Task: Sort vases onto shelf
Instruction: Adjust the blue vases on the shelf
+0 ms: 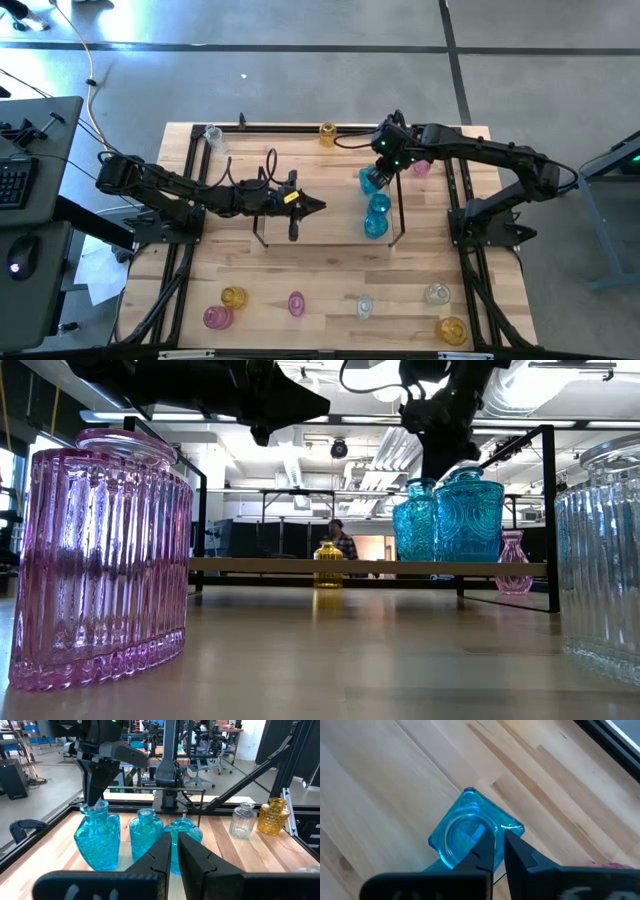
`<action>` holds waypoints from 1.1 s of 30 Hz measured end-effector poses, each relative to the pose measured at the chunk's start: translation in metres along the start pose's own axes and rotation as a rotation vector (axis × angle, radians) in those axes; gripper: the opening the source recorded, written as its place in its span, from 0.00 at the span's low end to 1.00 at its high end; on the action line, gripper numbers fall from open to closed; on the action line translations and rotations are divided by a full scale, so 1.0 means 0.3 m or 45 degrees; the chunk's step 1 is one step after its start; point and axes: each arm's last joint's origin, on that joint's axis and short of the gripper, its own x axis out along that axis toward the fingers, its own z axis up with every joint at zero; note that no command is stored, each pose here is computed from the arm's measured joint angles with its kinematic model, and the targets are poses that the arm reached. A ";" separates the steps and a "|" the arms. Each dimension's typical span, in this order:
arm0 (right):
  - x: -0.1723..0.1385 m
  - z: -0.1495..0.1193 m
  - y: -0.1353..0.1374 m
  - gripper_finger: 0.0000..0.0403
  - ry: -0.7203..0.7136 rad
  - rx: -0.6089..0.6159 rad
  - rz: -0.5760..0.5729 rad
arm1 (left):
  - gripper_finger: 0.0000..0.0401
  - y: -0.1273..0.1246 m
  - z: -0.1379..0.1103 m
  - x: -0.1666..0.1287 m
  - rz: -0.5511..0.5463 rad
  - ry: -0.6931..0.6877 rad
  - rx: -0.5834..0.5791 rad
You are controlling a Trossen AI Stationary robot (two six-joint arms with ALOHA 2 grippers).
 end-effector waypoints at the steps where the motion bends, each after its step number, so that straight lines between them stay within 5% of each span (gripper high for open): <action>1: 0.000 -0.001 0.001 0.02 0.003 0.004 -0.002 | 0.05 -0.002 0.000 0.000 -0.003 0.001 0.000; 23: -0.053 0.024 0.015 0.31 -0.058 -0.047 -0.029 | 0.05 -0.010 -0.001 -0.001 -0.013 0.004 0.005; 33: -0.138 -0.015 0.057 0.31 0.078 -0.469 -0.103 | 0.05 -0.011 -0.010 -0.001 -0.013 0.038 0.024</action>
